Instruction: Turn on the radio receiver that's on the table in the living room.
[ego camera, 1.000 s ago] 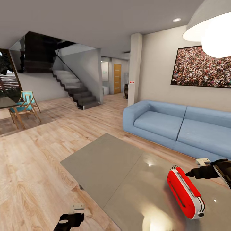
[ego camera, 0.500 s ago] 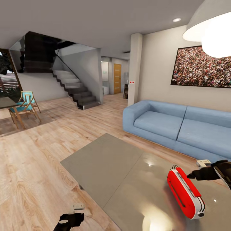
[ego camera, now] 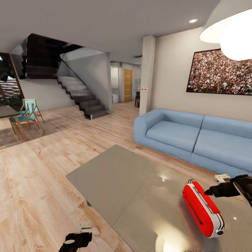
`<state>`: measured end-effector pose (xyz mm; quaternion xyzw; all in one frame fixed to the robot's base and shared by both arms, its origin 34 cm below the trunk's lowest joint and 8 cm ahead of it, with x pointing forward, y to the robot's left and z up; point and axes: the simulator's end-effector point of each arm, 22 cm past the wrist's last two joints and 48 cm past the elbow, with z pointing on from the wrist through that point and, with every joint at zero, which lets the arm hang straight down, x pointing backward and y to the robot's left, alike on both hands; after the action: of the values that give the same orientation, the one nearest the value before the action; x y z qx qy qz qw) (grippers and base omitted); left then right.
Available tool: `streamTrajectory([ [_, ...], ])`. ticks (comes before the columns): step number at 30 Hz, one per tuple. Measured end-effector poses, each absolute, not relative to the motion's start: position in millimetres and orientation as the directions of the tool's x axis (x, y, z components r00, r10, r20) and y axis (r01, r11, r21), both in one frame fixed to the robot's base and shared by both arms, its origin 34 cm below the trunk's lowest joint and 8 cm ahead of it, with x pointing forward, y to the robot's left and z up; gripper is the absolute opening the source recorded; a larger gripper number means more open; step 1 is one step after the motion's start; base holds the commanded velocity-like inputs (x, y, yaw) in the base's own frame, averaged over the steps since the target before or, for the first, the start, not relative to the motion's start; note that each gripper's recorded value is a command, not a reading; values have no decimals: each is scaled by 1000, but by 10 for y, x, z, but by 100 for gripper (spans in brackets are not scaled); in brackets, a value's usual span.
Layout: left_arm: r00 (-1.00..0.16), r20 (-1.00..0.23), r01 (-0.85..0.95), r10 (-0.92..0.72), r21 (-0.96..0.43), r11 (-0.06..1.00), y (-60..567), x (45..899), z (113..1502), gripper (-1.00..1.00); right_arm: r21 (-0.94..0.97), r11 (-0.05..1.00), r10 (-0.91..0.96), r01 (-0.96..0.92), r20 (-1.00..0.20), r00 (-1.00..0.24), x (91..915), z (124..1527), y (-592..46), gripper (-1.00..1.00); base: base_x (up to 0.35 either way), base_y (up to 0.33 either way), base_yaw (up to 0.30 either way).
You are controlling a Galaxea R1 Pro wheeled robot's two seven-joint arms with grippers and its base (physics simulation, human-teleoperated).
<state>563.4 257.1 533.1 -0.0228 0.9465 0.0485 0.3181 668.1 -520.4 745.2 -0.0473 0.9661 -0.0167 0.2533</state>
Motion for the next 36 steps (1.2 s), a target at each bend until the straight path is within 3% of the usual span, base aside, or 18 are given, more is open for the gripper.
streamTrajectory([
  [36,-779,-627,-77,-11,77,994,2583,5629,4929,100,-54,995,-96,-80,-478,-873,6600,6976,-5212,100,0,0,0],
])
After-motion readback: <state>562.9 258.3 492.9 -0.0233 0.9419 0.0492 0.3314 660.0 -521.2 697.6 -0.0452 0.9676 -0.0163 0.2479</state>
